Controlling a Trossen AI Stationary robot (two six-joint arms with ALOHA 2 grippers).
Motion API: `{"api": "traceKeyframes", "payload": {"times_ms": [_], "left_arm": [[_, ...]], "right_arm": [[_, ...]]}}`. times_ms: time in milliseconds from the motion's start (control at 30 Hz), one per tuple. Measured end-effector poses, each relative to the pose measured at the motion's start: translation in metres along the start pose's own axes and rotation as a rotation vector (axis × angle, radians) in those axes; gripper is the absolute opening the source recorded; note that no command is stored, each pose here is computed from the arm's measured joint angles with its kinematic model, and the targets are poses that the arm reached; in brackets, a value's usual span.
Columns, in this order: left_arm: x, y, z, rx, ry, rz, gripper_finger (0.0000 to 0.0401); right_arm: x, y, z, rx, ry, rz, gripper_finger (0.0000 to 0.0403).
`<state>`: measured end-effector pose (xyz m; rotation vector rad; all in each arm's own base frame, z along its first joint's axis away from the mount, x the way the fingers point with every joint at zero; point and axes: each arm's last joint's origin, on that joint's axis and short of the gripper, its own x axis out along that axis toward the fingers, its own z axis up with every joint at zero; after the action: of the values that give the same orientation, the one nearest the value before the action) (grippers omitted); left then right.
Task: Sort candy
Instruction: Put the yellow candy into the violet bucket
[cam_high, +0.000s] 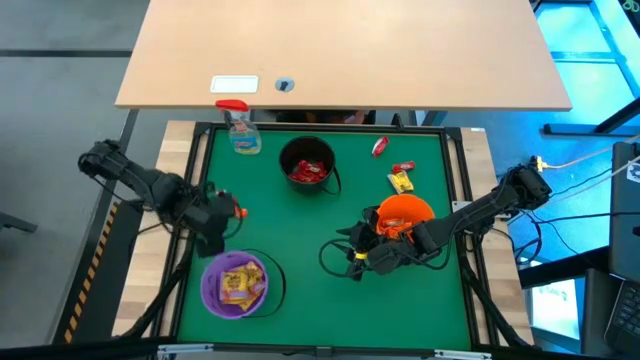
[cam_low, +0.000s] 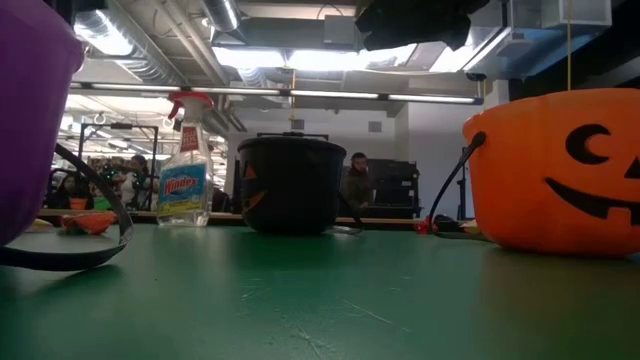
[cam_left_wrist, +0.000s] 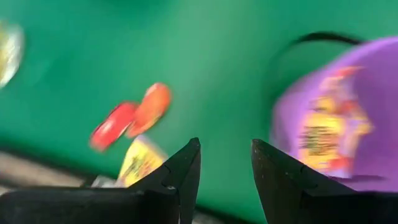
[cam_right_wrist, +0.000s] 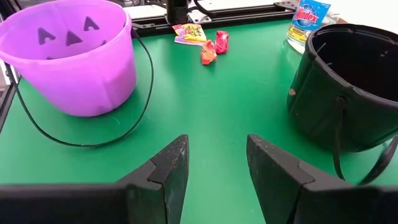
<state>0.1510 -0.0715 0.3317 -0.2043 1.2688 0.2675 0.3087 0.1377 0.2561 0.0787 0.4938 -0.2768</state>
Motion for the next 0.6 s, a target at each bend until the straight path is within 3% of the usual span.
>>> {"api": "traceKeyframes", "payload": {"times_ms": [200,600], "left_arm": [[0.01,0.023,0.007,-0.163,0.067,0.107,0.0131],[0.046,0.062,0.013,-0.262,0.195,0.22,0.0131]], "right_arm": [[0.0,0.0,0.0,0.017,0.004,0.014,0.0159],[0.0,0.0,-0.001,0.013,0.01,0.015,0.0159]]}}
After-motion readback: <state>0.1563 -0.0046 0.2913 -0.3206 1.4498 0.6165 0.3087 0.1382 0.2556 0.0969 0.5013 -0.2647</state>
